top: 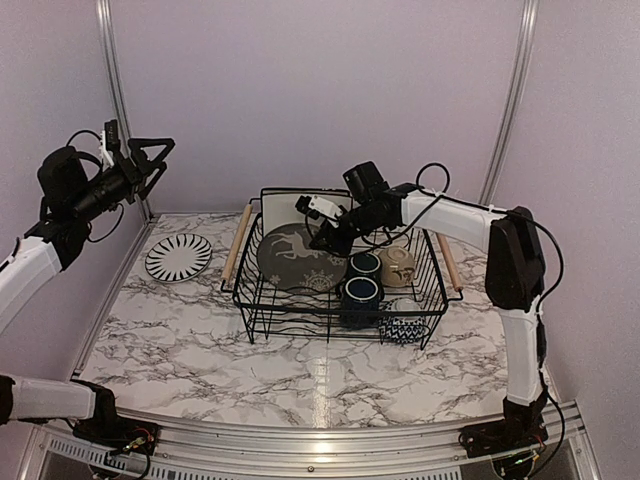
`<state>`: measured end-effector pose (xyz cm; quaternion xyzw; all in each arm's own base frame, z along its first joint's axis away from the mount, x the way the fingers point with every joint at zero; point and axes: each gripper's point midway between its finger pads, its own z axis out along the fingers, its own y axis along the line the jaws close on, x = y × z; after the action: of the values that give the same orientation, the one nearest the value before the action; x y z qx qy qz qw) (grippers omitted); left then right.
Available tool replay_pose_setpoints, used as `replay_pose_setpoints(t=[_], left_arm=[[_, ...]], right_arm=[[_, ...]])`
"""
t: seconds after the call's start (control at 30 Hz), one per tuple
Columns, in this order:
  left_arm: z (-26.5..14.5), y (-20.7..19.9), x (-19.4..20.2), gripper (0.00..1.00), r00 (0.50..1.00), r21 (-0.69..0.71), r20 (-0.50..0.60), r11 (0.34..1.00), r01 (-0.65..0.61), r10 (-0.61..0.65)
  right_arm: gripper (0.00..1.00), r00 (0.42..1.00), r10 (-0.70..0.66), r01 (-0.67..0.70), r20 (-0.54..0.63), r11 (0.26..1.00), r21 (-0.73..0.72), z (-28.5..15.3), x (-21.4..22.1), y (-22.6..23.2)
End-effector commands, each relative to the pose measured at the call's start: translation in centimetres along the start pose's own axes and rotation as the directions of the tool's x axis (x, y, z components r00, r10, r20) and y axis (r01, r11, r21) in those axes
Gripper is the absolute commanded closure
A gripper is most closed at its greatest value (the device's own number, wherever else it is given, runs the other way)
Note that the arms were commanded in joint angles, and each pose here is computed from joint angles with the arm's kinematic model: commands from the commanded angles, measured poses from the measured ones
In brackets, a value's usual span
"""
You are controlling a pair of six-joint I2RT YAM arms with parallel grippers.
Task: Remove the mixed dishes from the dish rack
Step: Grab the plate from the dish rack.
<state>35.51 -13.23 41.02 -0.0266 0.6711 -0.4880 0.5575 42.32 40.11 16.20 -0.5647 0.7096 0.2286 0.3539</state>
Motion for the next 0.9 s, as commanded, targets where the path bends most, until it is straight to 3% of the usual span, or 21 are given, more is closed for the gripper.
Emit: replay_pose_setpoints(t=[0.0,0.23,0.63,0.87], left_arm=[[0.3,-1.2,-0.5,0.01,1.0,0.038,0.002,0.999,-0.022,0.022],[0.3,-0.6,0.1,0.01,1.0,0.023,-0.003,1.0,-0.01,0.01],[1.0,1.0,1.3,0.01,0.999,-0.019,-0.024,0.999,0.032,-0.032],[2.1,2.9,2.9,0.01,0.994,-0.072,-0.068,0.994,0.079,-0.084]], right_arm=[[0.94,1.0,0.008,-0.008,0.016,0.998,-0.055,-0.8,-1.4,1.7],[1.0,0.999,-0.01,0.013,0.048,0.999,-0.043,-2.1,-3.0,2.0],[1.0,0.982,-0.022,0.018,0.187,1.0,0.024,-7.3,-8.0,2.3],[1.0,0.959,0.119,-0.119,0.255,0.993,-0.015,-10.3,-8.8,1.7]])
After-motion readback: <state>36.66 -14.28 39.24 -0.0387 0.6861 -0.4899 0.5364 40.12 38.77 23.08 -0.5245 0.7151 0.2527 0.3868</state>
